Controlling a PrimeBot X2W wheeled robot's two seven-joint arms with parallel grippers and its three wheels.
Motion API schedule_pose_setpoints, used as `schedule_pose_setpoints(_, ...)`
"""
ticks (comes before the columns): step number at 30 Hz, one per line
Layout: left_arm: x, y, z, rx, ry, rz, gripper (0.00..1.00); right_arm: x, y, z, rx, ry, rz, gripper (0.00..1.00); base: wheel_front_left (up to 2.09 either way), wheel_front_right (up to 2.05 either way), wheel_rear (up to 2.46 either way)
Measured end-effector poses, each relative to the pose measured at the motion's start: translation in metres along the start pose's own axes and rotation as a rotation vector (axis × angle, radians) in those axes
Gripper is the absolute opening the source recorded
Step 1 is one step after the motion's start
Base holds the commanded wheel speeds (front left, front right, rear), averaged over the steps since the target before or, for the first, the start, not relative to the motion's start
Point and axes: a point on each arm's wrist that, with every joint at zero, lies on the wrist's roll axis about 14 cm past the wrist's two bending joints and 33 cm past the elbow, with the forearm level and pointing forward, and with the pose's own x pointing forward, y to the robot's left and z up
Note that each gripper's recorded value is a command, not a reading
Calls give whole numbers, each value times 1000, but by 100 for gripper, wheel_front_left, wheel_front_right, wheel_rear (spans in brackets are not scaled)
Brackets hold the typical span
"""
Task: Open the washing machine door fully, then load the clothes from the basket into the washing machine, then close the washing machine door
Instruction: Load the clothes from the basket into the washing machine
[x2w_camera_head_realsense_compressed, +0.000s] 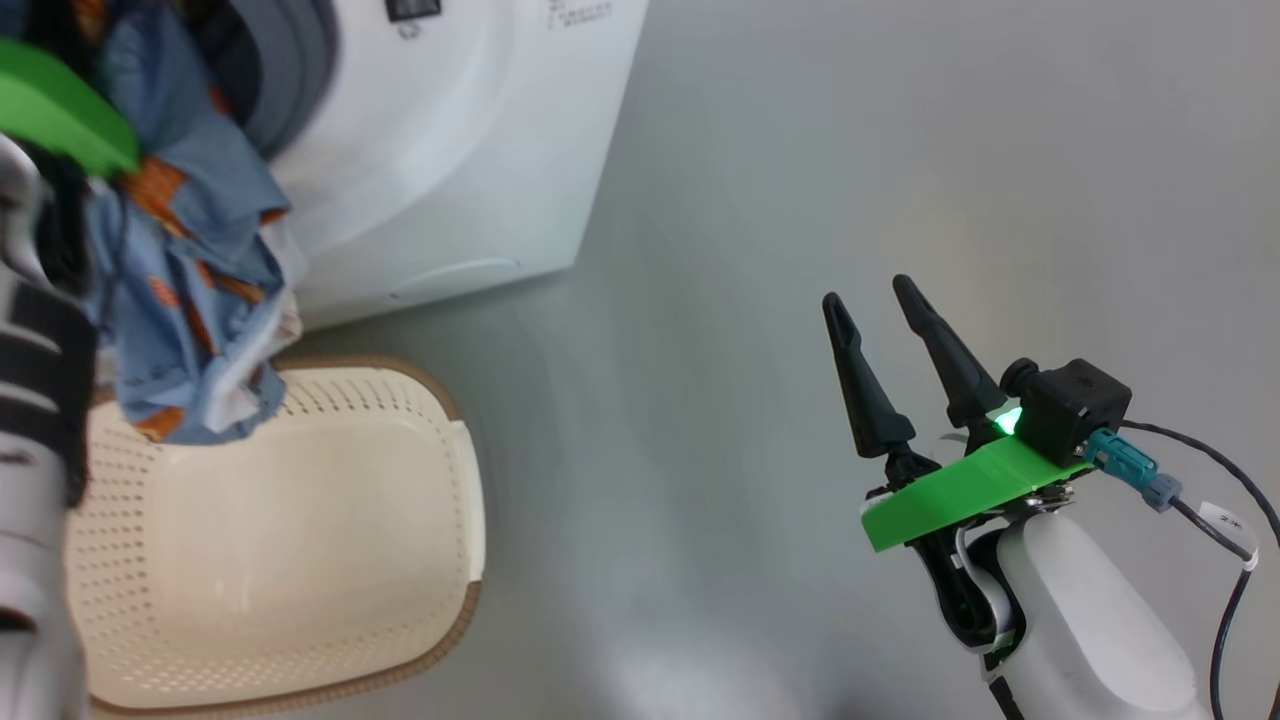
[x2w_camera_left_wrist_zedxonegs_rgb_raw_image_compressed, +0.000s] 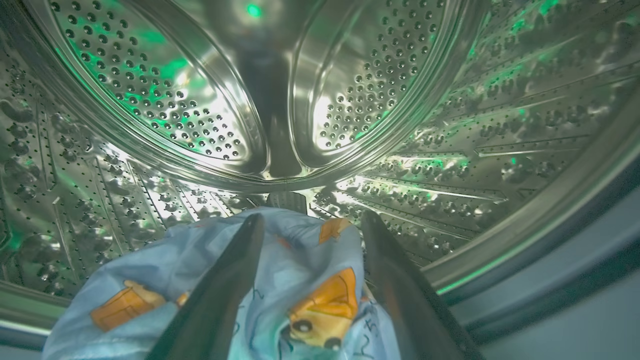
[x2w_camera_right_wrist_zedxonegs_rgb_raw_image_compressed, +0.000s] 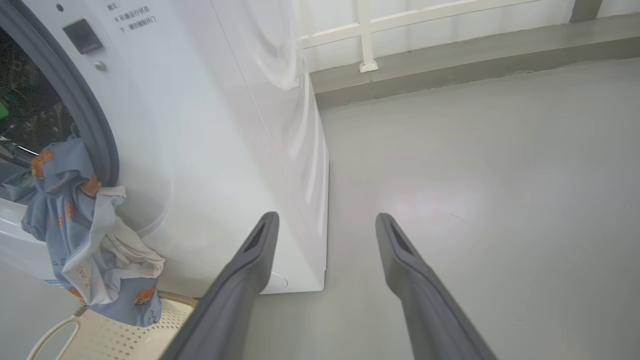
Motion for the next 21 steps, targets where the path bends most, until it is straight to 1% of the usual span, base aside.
schedule_pose_setpoints(3, -16, -1, 2, 6, 0, -5, 100, -2, 7, 8, 9, -18, 20, 100, 0, 0, 0)
schedule_pose_setpoints(8, -44, -6, 19, 2, -54, -19, 100, -7, 13, 26, -4, -53, 46, 100, 0, 0, 0)
schedule_pose_setpoints(11, -65, -9, 19, 24, -61, -32, 100, -12, 19, 34, -2, -73, 64, 100, 0, 0, 0)
schedule_pose_setpoints(15, -98, -2, 14, 7, -64, -10, 100, -24, 24, 37, 7, -77, 75, 100, 0, 0, 0)
schedule_pose_setpoints(18, -121, -2, 13, -1, -76, -9, 100, -30, 28, 43, 10, -91, 89, 100, 0, 0, 0)
schedule_pose_setpoints(21, -144, -1, 15, 10, -98, -3, 100, -37, 35, 48, 8, -104, 108, 100, 0, 0, 0)
